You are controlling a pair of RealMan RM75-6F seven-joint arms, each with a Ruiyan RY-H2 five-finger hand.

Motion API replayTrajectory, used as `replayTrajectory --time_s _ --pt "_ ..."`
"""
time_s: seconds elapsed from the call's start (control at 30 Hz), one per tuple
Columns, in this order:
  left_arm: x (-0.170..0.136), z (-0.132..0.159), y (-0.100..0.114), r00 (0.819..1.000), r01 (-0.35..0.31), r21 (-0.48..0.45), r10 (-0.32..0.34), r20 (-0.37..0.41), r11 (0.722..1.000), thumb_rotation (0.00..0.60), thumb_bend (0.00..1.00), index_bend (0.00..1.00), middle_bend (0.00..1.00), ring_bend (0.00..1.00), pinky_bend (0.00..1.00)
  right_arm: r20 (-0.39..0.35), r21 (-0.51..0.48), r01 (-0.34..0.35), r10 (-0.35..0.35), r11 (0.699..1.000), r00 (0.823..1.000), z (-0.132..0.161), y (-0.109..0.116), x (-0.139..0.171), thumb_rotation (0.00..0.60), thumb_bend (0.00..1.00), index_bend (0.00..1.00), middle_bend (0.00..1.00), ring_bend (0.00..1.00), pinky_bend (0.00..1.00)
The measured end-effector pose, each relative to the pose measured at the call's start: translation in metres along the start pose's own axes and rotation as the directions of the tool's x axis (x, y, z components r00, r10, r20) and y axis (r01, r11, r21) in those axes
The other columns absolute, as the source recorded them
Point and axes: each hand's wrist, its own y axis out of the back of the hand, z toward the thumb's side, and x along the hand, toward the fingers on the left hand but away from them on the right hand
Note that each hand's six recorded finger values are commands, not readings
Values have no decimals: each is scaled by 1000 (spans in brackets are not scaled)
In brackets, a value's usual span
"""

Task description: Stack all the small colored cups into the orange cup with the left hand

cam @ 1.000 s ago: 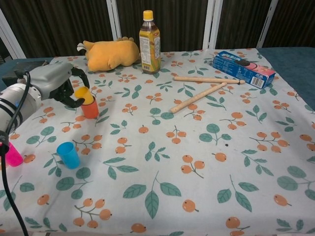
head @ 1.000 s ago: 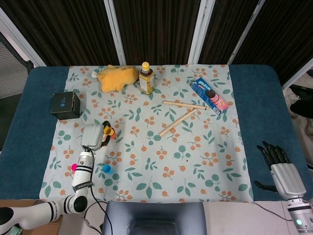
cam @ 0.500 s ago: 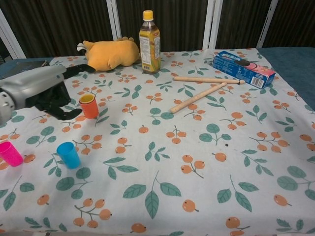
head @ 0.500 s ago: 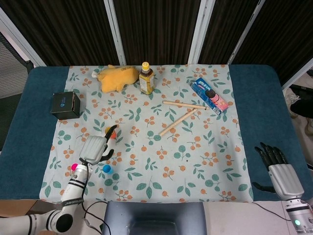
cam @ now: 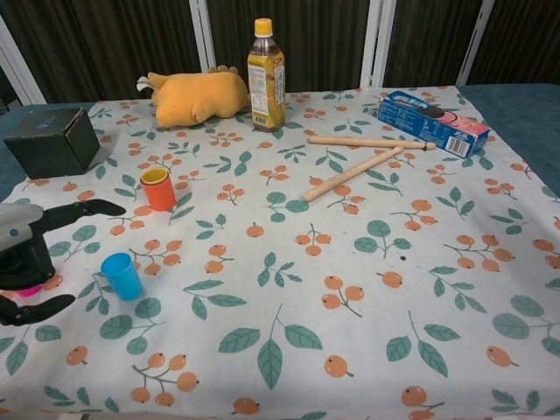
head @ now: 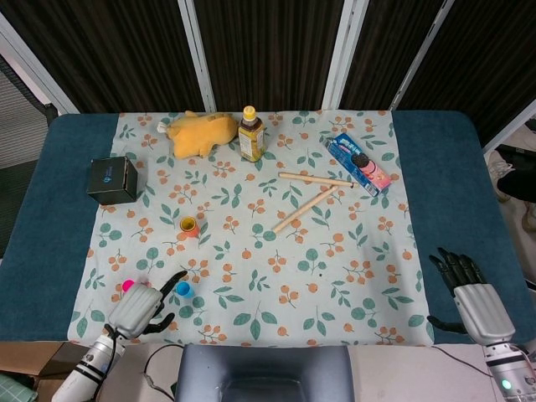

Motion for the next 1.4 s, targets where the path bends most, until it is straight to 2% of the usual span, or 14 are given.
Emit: replayTrajectory --time_s 0.23,0.53,0.7,1.0,1.13,1.4 --pt "13 -6 -26 1000 -24 2 24 -19 1000 600 357 137 1000 1000 1000 6 -4 12 -12 1000 1000 -3 4 1 600 140 0 0 0 0" --pt "28 -9 -35 998 -43 -15 42 -42 999 600 354 211 1000 1000 1000 7 -2 9 -9 1000 1000 -3 3 1 600 140 0 0 0 0" --pt "31 -11 -36 998 -42 -13 42 -51 999 600 356 302 1000 1000 1000 7 -1 9 -9 1000 1000 -3 3 1 600 140 0 0 0 0" --pt "41 -18 -36 996 -48 -14 47 -76 999 600 362 393 1000 1000 1000 12 0 11 -11 1000 1000 -3 3 0 600 140 0 0 0 0" --pt "42 -18 -36 996 -49 -24 47 -80 999 600 365 466 1000 1000 1000 13 0 11 -11 1000 1000 -4 3 0 600 140 0 0 0 0" --pt "49 -16 -22 992 -101 -82 95 -84 991 600 388 542 1000 1000 1000 14 0 12 -12 1000 1000 -4 3 0 600 140 0 0 0 0"
